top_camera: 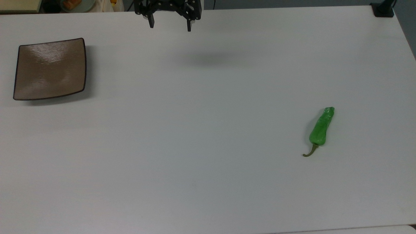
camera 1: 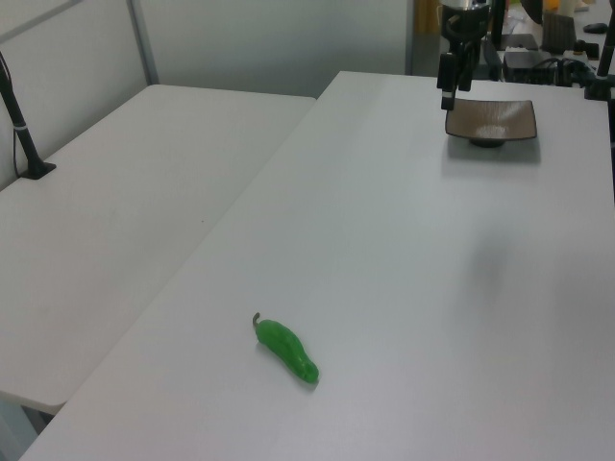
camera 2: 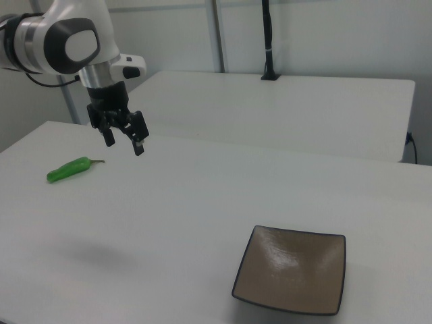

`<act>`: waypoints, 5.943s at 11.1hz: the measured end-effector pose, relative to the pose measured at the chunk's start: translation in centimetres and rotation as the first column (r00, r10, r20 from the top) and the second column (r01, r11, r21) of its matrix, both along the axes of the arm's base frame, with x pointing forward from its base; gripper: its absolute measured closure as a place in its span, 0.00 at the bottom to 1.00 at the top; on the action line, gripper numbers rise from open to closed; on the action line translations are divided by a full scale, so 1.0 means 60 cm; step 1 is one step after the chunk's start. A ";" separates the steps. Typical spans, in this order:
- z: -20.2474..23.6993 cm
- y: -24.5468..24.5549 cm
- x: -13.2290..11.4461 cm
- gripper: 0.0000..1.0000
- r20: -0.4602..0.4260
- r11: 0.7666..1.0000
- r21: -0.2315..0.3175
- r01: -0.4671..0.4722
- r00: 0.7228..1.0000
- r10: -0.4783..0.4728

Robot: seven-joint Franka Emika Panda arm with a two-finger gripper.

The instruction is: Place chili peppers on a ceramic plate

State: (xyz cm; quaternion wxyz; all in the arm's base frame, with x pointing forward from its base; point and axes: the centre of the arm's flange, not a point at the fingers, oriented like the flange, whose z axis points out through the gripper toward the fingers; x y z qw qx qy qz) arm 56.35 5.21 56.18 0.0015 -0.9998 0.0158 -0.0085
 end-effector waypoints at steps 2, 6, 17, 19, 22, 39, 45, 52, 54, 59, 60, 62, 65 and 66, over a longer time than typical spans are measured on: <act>-0.003 -0.005 0.001 0.00 -0.003 1.000 -0.005 0.002 1.000 -0.002; -0.012 -0.008 0.005 0.00 -0.013 1.000 -0.007 0.005 1.000 -0.005; -0.019 0.010 0.002 0.00 -0.021 1.000 -0.007 -0.014 1.000 0.014; -0.025 0.023 0.000 0.00 -0.028 1.000 -0.007 -0.028 0.999 0.028; -0.030 0.040 0.002 0.00 -0.025 1.000 -0.007 0.010 1.000 -0.010; -0.156 0.513 0.086 0.00 0.099 0.864 0.303 0.401 0.889 -0.447; -0.264 0.625 0.114 0.00 0.122 0.796 0.401 0.454 0.834 -0.538; -0.399 0.692 0.113 0.00 0.133 0.822 0.360 0.442 0.848 -0.514; -0.426 0.703 0.117 0.00 0.131 0.825 0.355 0.440 0.850 -0.510; -0.436 0.706 0.123 0.32 0.143 0.825 0.355 0.439 0.847 -0.512; -0.435 0.706 0.123 0.50 0.157 0.832 0.351 0.429 0.849 -0.504; -0.432 0.707 0.125 0.67 0.173 0.835 0.361 0.415 0.850 -0.497; -0.428 0.706 0.128 0.67 0.180 0.837 0.367 0.405 0.852 -0.491; -0.424 0.704 0.130 0.67 0.187 0.843 0.367 0.393 0.856 -0.481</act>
